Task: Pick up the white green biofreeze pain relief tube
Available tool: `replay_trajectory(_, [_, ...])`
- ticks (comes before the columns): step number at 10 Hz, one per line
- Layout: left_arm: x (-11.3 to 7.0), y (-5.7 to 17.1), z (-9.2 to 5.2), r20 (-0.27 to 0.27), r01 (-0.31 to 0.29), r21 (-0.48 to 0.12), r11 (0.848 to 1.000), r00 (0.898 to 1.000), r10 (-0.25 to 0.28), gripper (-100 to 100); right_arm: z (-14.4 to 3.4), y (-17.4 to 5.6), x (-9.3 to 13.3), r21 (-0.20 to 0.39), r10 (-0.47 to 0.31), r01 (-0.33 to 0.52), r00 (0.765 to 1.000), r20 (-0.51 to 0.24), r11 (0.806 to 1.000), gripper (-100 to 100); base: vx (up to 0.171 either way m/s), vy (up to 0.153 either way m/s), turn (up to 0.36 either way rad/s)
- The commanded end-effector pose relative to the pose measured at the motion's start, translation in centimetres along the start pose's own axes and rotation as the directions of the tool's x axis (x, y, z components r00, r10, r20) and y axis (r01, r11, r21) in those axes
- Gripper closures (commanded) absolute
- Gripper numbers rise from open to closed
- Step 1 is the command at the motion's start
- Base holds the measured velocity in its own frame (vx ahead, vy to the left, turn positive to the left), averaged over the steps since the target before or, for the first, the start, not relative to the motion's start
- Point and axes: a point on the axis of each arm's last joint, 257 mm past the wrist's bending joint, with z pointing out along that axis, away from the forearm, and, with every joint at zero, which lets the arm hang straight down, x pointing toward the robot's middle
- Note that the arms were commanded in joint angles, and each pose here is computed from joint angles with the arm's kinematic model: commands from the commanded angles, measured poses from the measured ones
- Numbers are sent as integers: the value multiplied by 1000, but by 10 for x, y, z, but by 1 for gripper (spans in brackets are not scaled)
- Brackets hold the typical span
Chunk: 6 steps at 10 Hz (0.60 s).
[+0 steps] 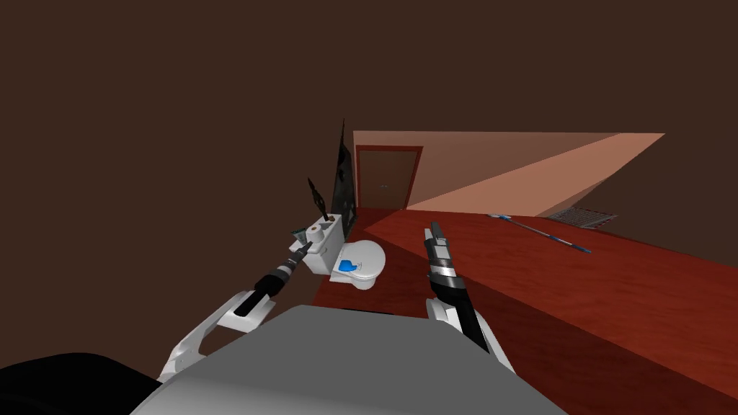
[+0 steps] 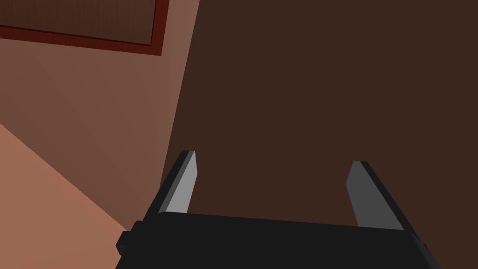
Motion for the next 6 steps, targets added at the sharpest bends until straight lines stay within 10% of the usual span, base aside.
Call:
replay_trajectory(1, [-5,34,-2,-23,-61,-86,994,998,60,-100,0,0,0,0,0,0,1000,0,1000,0,8,-41,-132])
replay_trajectory(6, [-36,115,-16,-85,-215,-289,933,976,199,-100,0,0,0,0,0,0,1000,0,1000,0,7,-50,-114])
